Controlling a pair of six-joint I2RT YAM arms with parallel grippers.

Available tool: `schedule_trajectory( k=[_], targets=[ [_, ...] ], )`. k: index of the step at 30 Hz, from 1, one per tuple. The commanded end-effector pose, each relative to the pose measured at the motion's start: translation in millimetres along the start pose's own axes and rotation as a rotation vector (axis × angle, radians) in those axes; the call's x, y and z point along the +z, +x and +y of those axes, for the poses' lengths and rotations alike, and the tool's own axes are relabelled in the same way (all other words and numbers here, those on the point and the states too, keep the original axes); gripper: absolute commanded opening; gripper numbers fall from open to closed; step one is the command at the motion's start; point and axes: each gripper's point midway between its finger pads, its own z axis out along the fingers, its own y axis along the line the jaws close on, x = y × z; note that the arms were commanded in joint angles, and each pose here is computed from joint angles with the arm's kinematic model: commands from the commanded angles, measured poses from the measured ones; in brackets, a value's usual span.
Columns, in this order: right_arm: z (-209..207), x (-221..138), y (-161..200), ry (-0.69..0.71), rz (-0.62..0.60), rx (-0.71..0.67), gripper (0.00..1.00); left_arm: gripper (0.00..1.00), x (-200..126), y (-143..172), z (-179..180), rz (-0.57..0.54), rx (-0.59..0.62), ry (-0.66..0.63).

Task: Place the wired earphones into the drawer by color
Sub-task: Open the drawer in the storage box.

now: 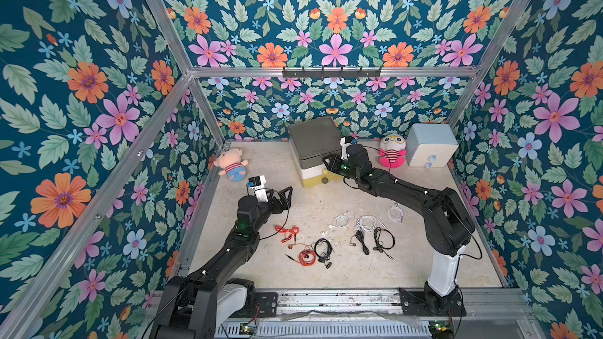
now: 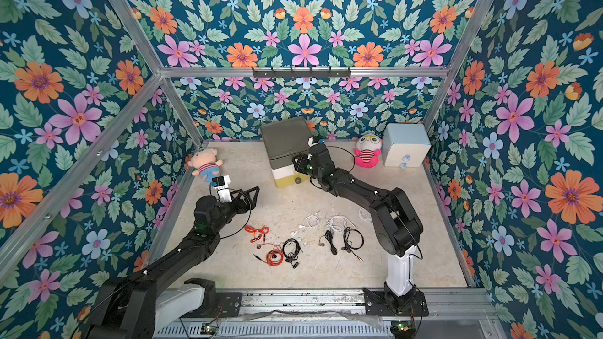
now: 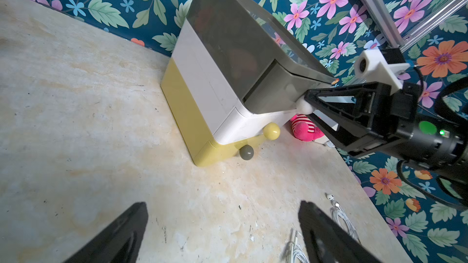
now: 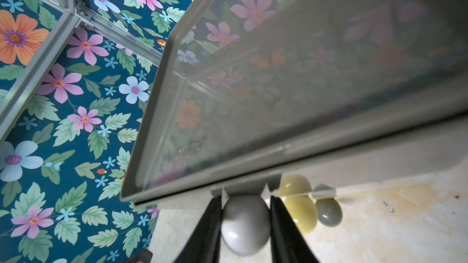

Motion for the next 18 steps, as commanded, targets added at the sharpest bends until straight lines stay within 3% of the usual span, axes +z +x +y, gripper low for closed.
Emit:
schedule_trajectory(
  k=[1, 18],
  targets=[
    [-3, -7, 1, 0.022, -0.003, 0.009, 0.30, 0.99, -1, -3, -3, -0.015, 0.022, 0.011],
    [-12, -45, 22, 0.035, 0.006, 0.008, 0.27, 0.99, -4, -6, -5, -0.030, 0.036, 0.016]
  ],
)
